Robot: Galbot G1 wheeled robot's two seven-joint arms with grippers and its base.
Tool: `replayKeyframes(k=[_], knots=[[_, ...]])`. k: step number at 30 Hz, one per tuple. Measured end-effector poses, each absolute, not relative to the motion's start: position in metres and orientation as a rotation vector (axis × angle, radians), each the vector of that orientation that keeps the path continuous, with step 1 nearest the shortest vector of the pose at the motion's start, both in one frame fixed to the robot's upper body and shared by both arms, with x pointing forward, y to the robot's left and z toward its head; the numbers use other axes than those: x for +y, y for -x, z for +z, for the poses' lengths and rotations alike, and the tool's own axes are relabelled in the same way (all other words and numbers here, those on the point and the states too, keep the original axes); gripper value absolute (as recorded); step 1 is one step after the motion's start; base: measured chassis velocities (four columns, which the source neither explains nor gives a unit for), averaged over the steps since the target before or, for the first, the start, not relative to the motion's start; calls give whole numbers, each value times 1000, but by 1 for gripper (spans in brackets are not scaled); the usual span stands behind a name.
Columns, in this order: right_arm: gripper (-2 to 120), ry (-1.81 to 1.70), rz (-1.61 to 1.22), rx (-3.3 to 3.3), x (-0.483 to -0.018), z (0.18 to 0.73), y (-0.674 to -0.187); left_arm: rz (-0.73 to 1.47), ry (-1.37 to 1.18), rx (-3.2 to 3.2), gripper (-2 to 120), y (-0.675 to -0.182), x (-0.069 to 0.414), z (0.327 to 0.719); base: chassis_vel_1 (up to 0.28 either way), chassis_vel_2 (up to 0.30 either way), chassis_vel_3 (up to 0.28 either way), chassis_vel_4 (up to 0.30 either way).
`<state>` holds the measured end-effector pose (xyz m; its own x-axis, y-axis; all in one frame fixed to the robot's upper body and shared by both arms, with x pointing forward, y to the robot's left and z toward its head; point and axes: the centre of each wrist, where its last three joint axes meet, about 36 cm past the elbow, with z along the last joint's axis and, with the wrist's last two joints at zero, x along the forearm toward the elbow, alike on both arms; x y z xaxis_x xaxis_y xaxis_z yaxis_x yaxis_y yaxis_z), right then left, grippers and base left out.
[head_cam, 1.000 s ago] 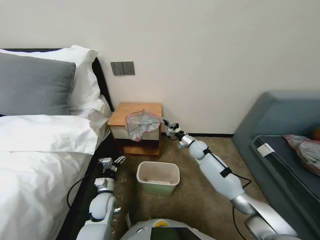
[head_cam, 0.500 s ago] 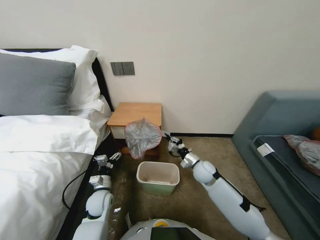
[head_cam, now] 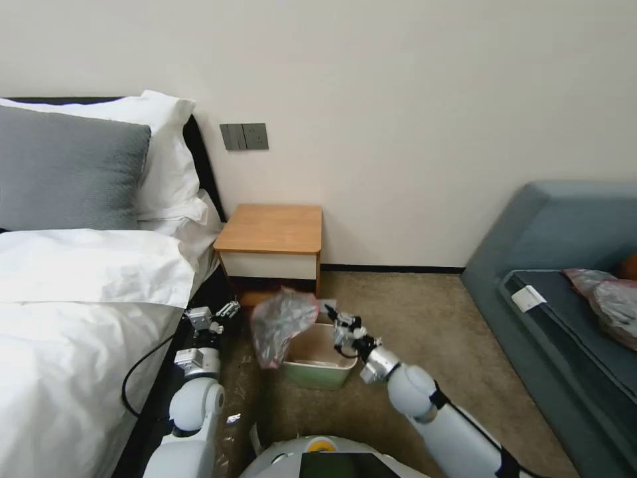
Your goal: Pick up the garbage bag from the table and place it over the trash can.
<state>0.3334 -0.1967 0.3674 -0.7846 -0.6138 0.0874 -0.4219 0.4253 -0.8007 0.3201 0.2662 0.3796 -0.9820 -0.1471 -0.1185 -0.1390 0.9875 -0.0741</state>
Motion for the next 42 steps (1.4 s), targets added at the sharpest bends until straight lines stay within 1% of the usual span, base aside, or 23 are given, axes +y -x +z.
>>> replayKeyframes(k=[6,18,20,21,22,23,24,26,27,30,31,32,34,35,37,38,41,42], knots=[[0,948,-1289,2483,-203,361,-311,-95,212,3012,100,-321,266,378,0,0,0,0],[0,1013,-1213,2578,-210,361,-291,-85,192,3014,100,-320,262,379,0,0,0,0],[7,1023,-1202,2593,-213,362,-290,-83,185,3015,100,-320,262,379,0,0,0,0],[14,1029,-1196,2600,-216,364,-290,-84,177,3018,100,-320,260,378,0,0,0,0],[14,1029,-1196,2600,-216,364,-290,-84,177,3018,100,-320,260,378,0,0,0,0],[17,1033,-1192,2604,-217,365,-291,-84,168,3020,100,-320,259,378,0,0,0,0],[23,1049,-1181,2610,-220,367,-291,-82,156,3023,100,-320,258,378,0,0,0,0],[32,1080,-1167,2622,-224,370,-289,-74,128,3032,100,-320,257,379,0,0,0,0],[32,1080,-1167,2622,-224,370,-289,-74,128,3032,100,-320,257,379,0,0,0,0],[46,1117,-1183,2626,-237,374,-285,-90,64,3058,100,-319,255,385,0,0,0,0],[46,1117,-1183,2626,-237,374,-285,-90,64,3058,100,-319,255,385,0,0,0,0],[50,1119,-1192,2626,-242,376,-285,-101,47,3066,100,-318,255,387,0,0,0,0],[61,1112,-1212,2623,-255,382,-285,-128,12,3086,100,-316,255,390,0,0,0,0],[61,1112,-1212,2623,-255,382,-285,-128,12,3086,100,-316,255,390,0,0,0,0],[69,1095,-1224,2620,-266,388,-285,-136,-21,3101,100,-313,255,391,0,0,0,0],[69,1095,-1224,2620,-266,388,-285,-136,-21,3101,100,-313,255,391,0,0,0,0],[84,1059,-1221,2634,-278,399,-286,-136,-83,3116,100,-310,252,392,0,0,0,0],[88,1052,-1217,2638,-280,401,-287,-136,-94,3117,100,-309,252,392,0,0,0,0]])
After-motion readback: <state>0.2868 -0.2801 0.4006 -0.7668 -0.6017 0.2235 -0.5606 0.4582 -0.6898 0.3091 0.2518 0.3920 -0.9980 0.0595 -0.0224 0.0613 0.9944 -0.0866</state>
